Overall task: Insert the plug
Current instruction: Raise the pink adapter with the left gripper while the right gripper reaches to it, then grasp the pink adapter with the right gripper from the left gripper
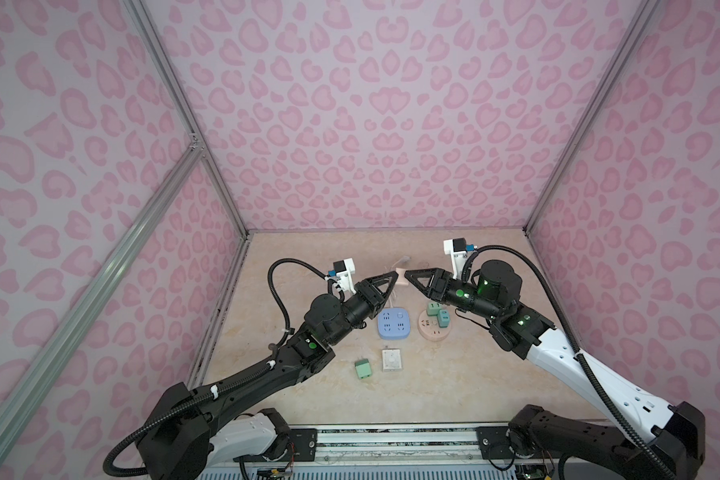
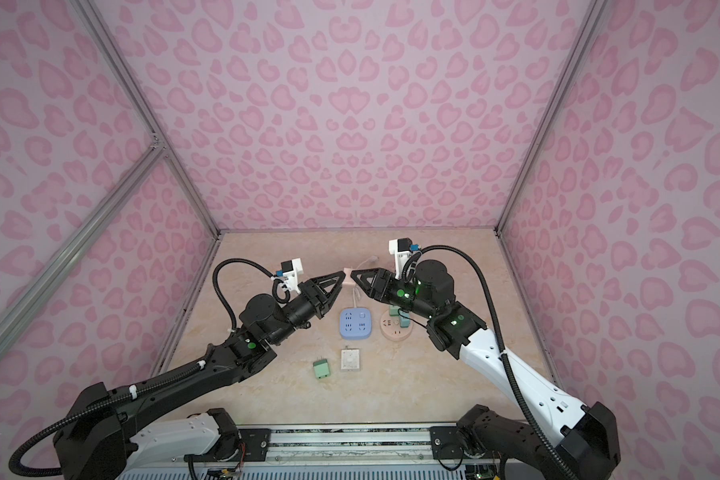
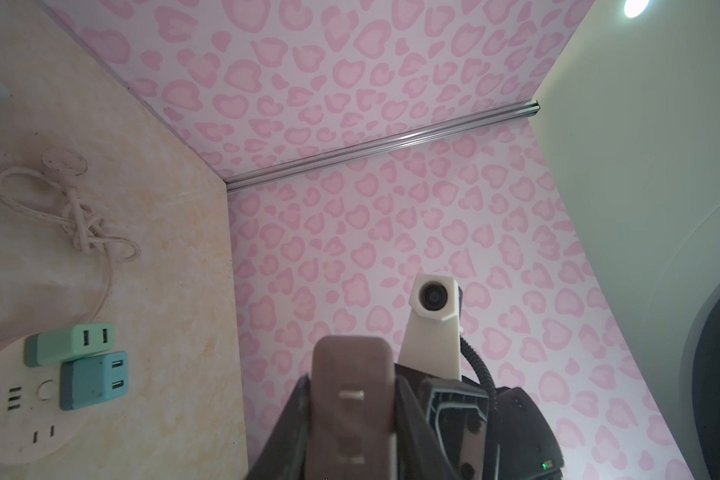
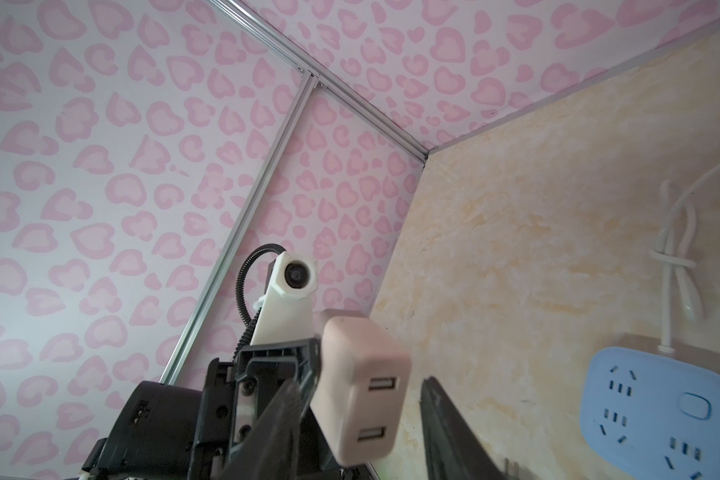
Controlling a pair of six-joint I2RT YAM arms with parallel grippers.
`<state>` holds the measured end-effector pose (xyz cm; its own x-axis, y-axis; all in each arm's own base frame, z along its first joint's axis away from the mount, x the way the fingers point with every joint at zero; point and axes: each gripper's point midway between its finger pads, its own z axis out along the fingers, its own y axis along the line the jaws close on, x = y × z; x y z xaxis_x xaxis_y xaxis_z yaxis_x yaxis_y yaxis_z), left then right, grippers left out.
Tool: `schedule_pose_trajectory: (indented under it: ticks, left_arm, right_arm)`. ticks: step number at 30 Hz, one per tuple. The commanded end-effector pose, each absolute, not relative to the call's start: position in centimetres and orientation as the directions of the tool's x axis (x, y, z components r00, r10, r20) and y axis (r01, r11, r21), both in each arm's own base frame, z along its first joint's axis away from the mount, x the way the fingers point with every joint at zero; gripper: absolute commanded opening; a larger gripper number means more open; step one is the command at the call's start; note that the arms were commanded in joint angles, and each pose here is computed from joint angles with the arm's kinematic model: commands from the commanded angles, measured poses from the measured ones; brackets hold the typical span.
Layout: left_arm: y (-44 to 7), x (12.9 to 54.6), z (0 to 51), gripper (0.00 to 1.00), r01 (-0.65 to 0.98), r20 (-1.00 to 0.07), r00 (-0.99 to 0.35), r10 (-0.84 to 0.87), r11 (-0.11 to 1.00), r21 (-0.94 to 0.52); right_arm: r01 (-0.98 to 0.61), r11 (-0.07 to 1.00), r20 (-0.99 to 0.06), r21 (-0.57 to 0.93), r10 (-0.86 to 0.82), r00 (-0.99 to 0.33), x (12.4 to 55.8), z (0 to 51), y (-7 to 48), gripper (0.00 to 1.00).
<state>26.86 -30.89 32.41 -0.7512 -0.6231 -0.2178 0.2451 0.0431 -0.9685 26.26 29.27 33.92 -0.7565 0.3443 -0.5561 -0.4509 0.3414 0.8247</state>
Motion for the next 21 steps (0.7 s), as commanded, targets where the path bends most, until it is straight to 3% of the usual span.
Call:
schedule_pose_trajectory:
  ticks: [1, 18, 21]
  left_arm:
    - [-31.2, 26.51, 34.36, 0.03, 0.29, -0.209, -0.755, -0.621, -0.031, -0.956]
    - [-31.65, 26.46, 34.57, 0.03, 0.291, -0.195, -0.766, -0.613, -0.06, -0.955]
    - [-31.64, 26.45, 34.34, 0.03, 0.286, -0.192, -0.767, -0.612, -0.059, -0.956]
  right_arm:
    - [-0.476, 0.275, -0.548, 0.836, 0.364, -0.753, 26.19, 34.98, 29.66, 0.44]
    - [-0.466, 0.161, -0.49, 0.87, 0.381, -0.784, 26.47, 35.47, 30.57, 0.37]
    - [-0.46, 0.154, -0.482, 0.875, 0.384, -0.788, 26.51, 35.36, 30.62, 0.31]
